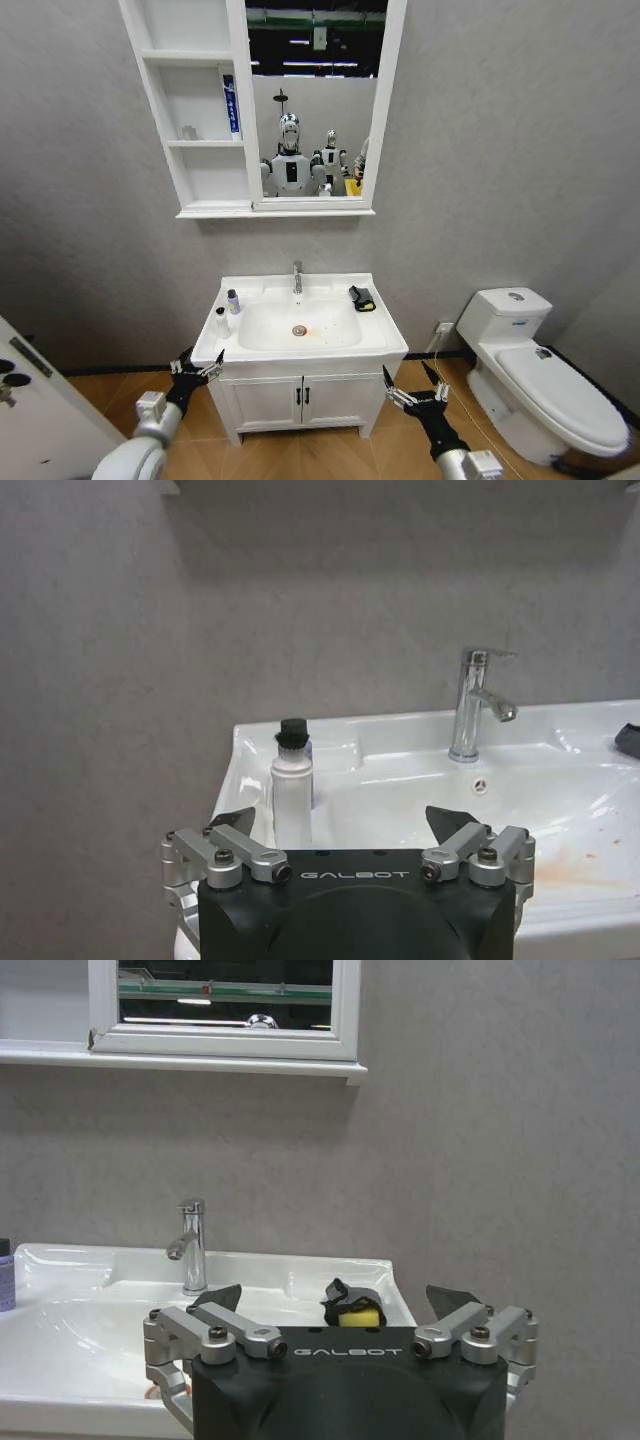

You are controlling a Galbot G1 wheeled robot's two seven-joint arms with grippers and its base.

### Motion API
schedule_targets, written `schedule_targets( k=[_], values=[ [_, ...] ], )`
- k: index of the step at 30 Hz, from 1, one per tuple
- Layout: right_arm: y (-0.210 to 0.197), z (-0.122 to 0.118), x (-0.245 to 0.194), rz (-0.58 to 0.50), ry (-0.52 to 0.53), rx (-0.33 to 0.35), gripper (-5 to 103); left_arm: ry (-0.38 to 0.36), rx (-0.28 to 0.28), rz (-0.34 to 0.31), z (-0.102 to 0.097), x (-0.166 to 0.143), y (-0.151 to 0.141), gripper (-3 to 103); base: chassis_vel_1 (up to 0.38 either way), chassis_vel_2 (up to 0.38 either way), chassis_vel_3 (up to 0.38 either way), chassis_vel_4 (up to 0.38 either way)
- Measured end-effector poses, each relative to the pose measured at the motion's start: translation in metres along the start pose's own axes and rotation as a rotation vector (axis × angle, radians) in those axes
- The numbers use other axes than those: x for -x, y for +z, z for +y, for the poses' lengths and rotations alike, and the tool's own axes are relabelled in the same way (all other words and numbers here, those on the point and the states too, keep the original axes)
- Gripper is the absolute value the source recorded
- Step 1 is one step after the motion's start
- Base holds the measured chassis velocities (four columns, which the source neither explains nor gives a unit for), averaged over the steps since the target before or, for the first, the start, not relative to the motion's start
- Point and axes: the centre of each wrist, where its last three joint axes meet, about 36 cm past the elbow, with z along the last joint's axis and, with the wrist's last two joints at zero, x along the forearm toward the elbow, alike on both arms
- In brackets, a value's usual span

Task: Move facial cleanser and shampoo from washbasin to cabinet, then wipe washbasin with towel.

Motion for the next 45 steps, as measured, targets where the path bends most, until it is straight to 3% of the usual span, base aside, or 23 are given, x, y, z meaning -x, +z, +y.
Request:
schedule_targets(
  k=[10,25,34,35,36,37,39,40,43,45],
  values=[
    [-0.002,-0.006,-0.002,0.002,0.013,-0.014,100,-0.024,-0.014,0.065,0.004,0.058,0.036,97,0.0,0.0,0.0,0.0],
    [-0.003,-0.003,-0.018,0.016,0.02,-0.033,100,-0.072,-0.025,0.033,0.004,0.142,0.025,97,0.0,0.0,0.0,0.0],
    [-0.007,-0.006,-0.022,0.019,0.026,-0.036,100,-0.114,-0.032,0.064,0.004,0.176,0.033,95,0.0,0.0,0.0,0.0],
    [-0.008,-0.006,-0.022,0.02,0.028,-0.037,100,-0.128,-0.042,0.073,0.004,0.179,0.036,90,0.0,0.0,0.0,0.0],
    [-0.007,-0.005,-0.024,0.021,0.038,-0.029,100,-0.167,-0.106,0.092,0.005,0.183,0.044,80,0.0,0.0,0.0,0.0],
    [-0.007,-0.005,-0.024,0.022,0.04,-0.026,100,-0.164,-0.111,0.091,0.006,0.182,0.045,69,0.0,0.0,0.0,0.0],
    [-0.007,-0.005,-0.024,0.022,0.041,-0.025,100,-0.159,-0.109,0.091,0.007,0.18,0.046,69,0.0,0.0,0.0,0.0],
    [-0.007,-0.004,-0.024,0.022,0.042,-0.022,100,-0.148,-0.107,0.084,0.009,0.179,0.046,58,0.0,0.0,0.0,0.0],
    [-0.006,-0.004,-0.024,0.023,0.042,-0.019,100,-0.141,-0.105,0.076,0.011,0.177,0.045,58,0.0,0.0,0.0,0.0],
    [-0.006,-0.003,-0.024,0.025,0.043,-0.011,100,-0.132,-0.093,0.053,0.017,0.172,0.038,42,0.0,0.0,0.0,0.0]
  ],
)
